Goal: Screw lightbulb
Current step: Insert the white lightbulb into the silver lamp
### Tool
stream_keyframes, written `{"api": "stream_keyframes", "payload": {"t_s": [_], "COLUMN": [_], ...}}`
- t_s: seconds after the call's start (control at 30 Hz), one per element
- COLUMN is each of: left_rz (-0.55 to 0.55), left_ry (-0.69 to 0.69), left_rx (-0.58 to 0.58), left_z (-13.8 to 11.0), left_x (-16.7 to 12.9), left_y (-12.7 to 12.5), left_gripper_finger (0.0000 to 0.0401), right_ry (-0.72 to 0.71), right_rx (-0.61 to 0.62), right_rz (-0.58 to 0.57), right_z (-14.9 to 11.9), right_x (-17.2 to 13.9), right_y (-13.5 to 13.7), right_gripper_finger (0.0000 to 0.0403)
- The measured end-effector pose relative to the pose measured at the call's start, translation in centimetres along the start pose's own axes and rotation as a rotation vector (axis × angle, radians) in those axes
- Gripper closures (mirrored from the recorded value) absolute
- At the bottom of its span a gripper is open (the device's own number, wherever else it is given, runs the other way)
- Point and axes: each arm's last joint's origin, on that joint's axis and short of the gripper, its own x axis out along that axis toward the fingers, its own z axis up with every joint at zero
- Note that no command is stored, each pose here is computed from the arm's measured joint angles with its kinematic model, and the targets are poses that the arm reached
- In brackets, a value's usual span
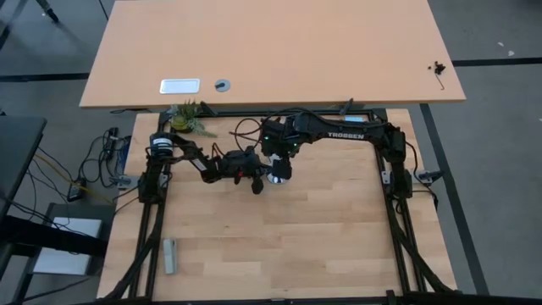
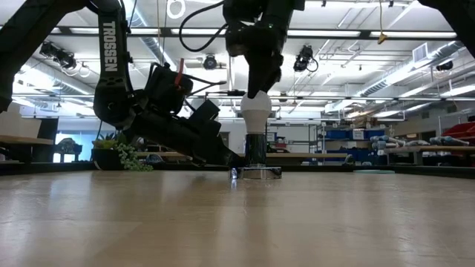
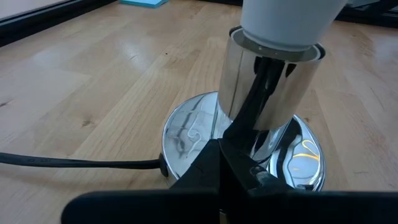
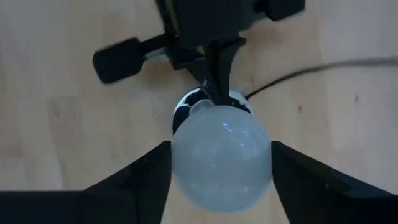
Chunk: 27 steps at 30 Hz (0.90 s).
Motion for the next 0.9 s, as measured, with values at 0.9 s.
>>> {"api": "stream_keyframes", "payload": {"t_s": [0.9], "left_rz": [0.0], "left_ry": [0.0], "left_rx": [-0.002], "left_z": [0.0], "left_x": [0.0], "left_y": [0.0], "left_gripper_finger": [0.0401], "right_ry": [-0.036], "right_rx": [-0.405], "right_rz": [0.022], "right_z": [0.7], "right_x": [-2.2], "right_y": [0.7], "right_gripper_finger": [0.0068]}}
